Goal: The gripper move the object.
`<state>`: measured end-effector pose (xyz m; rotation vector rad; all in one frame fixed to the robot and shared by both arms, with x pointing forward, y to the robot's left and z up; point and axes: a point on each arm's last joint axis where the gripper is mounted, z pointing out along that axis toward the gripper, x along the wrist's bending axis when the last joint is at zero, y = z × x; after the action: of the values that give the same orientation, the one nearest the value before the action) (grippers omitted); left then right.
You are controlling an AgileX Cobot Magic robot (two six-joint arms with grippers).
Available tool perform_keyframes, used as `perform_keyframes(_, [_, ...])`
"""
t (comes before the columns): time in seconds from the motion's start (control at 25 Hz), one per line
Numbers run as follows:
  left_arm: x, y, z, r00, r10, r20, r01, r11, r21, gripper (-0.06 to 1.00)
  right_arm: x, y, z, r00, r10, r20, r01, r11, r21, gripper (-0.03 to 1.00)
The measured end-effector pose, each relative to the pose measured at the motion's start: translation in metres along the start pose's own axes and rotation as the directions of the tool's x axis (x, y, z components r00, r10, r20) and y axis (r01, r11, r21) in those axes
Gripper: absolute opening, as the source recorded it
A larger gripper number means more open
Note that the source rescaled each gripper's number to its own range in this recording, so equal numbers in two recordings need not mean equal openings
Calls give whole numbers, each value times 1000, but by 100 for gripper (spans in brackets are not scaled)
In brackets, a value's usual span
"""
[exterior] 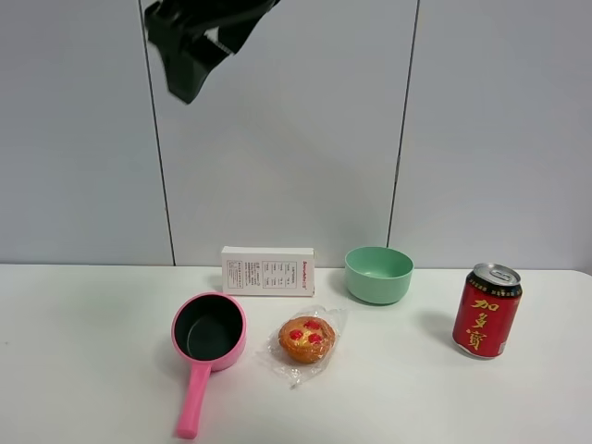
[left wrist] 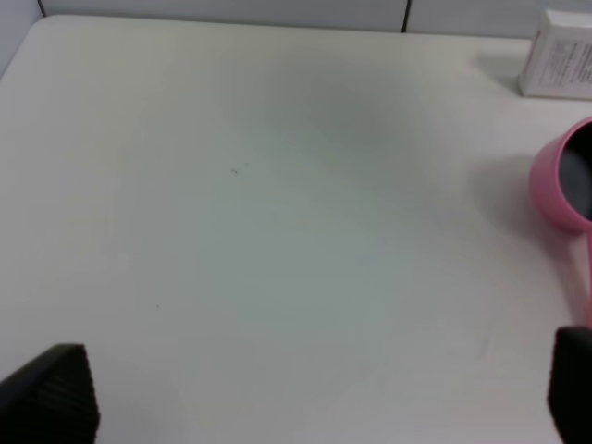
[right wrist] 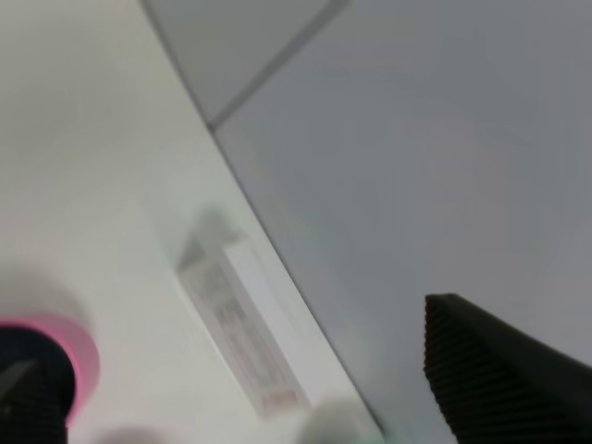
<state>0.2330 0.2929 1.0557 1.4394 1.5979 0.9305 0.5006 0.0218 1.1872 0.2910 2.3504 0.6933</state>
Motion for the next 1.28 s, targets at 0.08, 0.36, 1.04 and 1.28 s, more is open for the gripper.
perform_keyframes(0.08, [0,0,0,1000,0,0,0,1000,0,100,-11,-8,-20,996,85,32,-86,995,44,75])
perform_keyframes(0.36, [0,0,0,1000,0,0,0,1000,0,100,-54,-43,-72,903,377,207,-399,914,72,75])
perform_keyframes(1.04, [0,0,0,1000,0,0,0,1000,0,100,-23,-252,-172,639,687,345,-738,674,23,75])
perform_keyframes(1.28, [0,0,0,1000,0,0,0,1000,0,100,31,-299,-221,439,763,475,-829,548,-113,75])
